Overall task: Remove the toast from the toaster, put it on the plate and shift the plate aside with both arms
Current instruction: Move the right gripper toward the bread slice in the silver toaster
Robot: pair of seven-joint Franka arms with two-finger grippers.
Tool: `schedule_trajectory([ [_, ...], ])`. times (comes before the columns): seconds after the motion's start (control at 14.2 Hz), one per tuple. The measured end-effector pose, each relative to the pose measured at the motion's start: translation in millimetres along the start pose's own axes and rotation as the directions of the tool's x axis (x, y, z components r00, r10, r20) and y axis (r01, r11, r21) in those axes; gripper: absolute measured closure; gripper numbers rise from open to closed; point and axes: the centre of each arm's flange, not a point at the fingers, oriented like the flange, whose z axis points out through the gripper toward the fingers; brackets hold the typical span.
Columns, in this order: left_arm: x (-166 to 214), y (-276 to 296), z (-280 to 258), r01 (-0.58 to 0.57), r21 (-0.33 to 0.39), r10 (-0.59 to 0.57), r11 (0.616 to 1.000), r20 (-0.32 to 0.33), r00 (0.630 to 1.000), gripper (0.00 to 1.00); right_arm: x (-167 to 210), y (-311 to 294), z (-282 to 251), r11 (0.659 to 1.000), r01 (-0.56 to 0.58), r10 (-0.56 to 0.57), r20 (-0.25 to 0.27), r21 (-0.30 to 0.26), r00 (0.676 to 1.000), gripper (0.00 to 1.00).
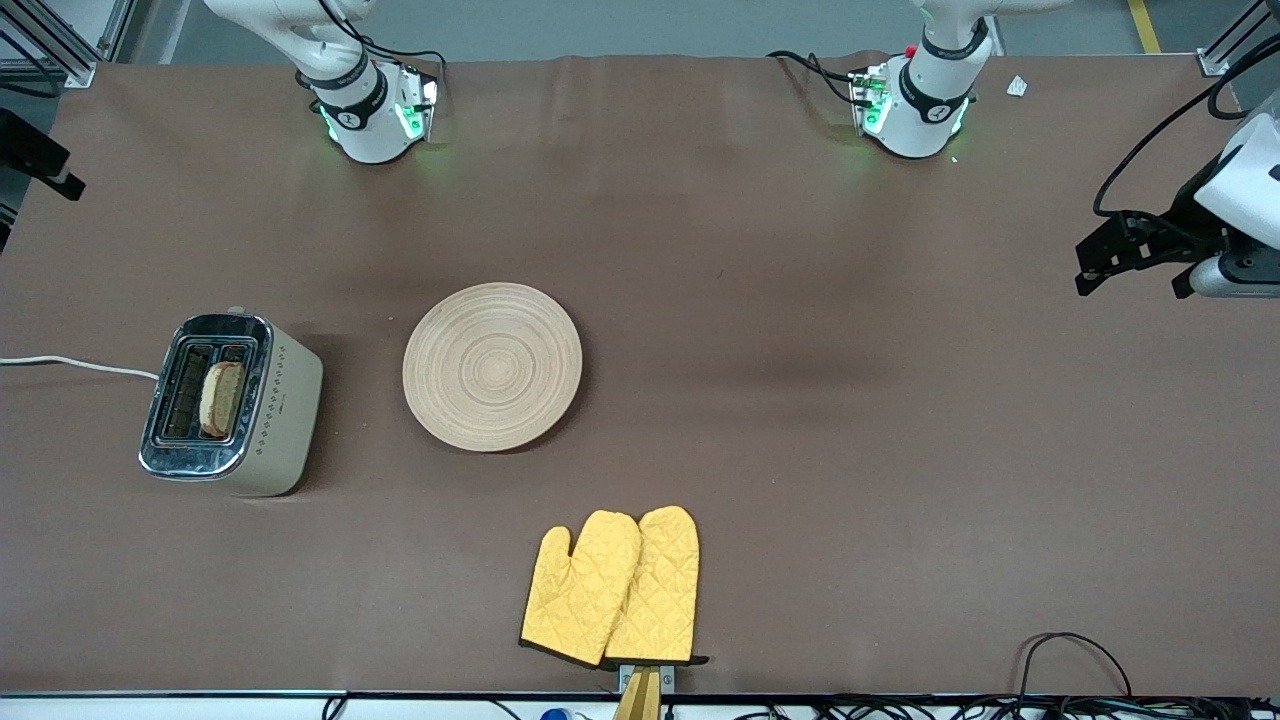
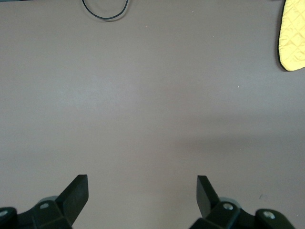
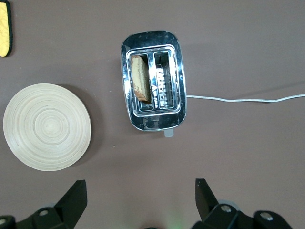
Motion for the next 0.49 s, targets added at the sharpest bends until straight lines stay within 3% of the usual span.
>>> schedule_trajectory([
  [0.28,0.1,0.3,0.0,-0.001,0.0,0.001,1.0,0.0,1.0,0.0,13.2,1.8,20.1,1.0,-0.006,0.006,0.034,-0.005,0.999,0.0],
  [0.49,0.1,0.2,-0.1,0.0,0.0,0.0,1.0,0.0,1.0,0.0,31.7,-2.0,44.0,1.0,-0.001,0.001,0.011,-0.008,1.0,0.0],
])
